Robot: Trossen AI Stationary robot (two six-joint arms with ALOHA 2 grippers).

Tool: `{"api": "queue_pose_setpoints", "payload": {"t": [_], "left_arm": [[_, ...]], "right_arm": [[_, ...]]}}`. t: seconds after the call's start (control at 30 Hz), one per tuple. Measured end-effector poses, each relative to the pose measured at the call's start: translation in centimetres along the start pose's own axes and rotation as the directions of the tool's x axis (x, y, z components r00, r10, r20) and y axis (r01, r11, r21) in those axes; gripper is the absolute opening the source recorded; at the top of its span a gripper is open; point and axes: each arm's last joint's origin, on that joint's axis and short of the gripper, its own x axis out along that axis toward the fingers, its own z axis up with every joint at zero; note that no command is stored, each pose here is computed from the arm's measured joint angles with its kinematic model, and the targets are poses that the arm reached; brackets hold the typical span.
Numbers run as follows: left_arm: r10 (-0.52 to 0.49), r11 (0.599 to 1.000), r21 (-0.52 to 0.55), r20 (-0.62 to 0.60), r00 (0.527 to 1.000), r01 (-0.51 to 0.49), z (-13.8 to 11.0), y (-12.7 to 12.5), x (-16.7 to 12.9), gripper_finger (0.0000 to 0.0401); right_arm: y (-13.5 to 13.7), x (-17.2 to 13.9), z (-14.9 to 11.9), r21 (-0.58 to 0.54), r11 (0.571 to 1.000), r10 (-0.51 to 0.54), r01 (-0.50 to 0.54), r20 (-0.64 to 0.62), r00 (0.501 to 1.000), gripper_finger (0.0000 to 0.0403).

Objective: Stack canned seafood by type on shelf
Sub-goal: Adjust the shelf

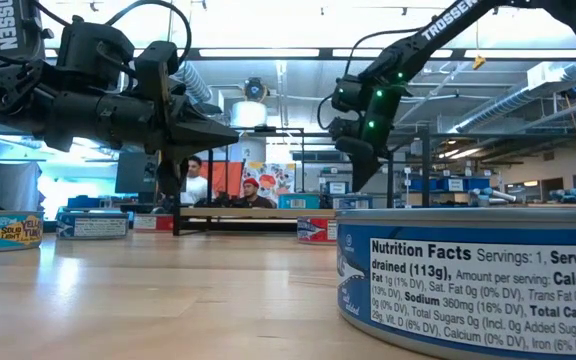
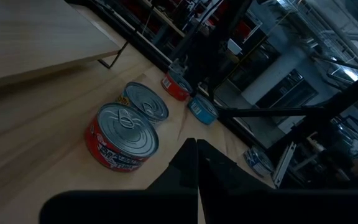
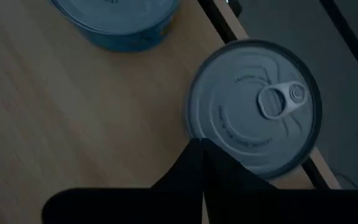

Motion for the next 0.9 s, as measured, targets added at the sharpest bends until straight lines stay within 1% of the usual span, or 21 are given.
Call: {"api": "queue_pose_setpoints", "payload": {"t": [0.27, 0.37, 0.43, 0.53, 0.6, 0.67, 0.77, 0.8, 0.9], "left_arm": [[-0.001, 1.000, -0.001, 0.001, 1.000, 0.001, 0.0, 0.0, 0.0, 0.0000], [-0.001, 1.000, -0.001, 0.001, 1.000, 0.001, 0.0, 0.0, 0.0, 0.0000], [-0.001, 1.000, -0.001, 0.001, 1.000, 0.001, 0.0, 0.0, 0.0, 0.0000], [-0.001, 1.000, -0.004, 0.001, 1.000, 0.001, 0.0, 0.0, 0.0, 0.0000], [-0.001, 1.000, -0.004, 0.001, 1.000, 0.001, 0.0, 0.0, 0.0, 0.0000], [-0.001, 1.000, -0.004, 0.001, 1.000, 0.001, 0.0, 0.0, 0.0, 0.0000], [-0.001, 1.000, -0.004, 0.002, 1.000, 0.001, 0.0, 0.0, 0.0, 0.0000], [-0.001, 1.000, -0.004, 0.001, 1.000, 0.001, 0.0, 0.0, 0.0, 0.0000], [-0.001, 1.000, -0.004, 0.001, 1.000, 0.001, 0.0, 0.0, 0.0, 0.0000]], "right_arm": [[0.5, 0.0, -0.3, 0.008, 0.999, 0.039, -0.039, -0.031, 0.999, 0.0002], [1.0, -0.1, -0.1, 0.013, 0.999, 0.043, -0.042, -0.021, 0.999, 0.0003], [1.4, -0.6, 0.5, 0.040, 0.999, 0.033, -0.033, 0.011, 0.999, 0.0003], [1.9, -1.4, 1.7, 0.138, 0.990, -0.044, 0.034, 0.071, 0.996, 0.0003], [2.2, -1.6, 2.0, 0.230, 0.969, -0.106, 0.084, 0.087, 0.991, 0.0003], [2.2, -1.6, 2.0, 0.335, 0.935, -0.154, 0.117, 0.086, 0.984, 0.0002], [1.9, -0.8, 1.8, 0.485, 0.867, -0.164, 0.115, 0.059, 0.985, 0.0003], [1.9, -0.3, 1.6, 0.518, 0.846, -0.165, 0.122, 0.038, 0.986, 0.0003], [1.8, 0.3, 1.6, 0.597, 0.792, -0.179, 0.126, 0.031, 0.983, 0.0004]]}}
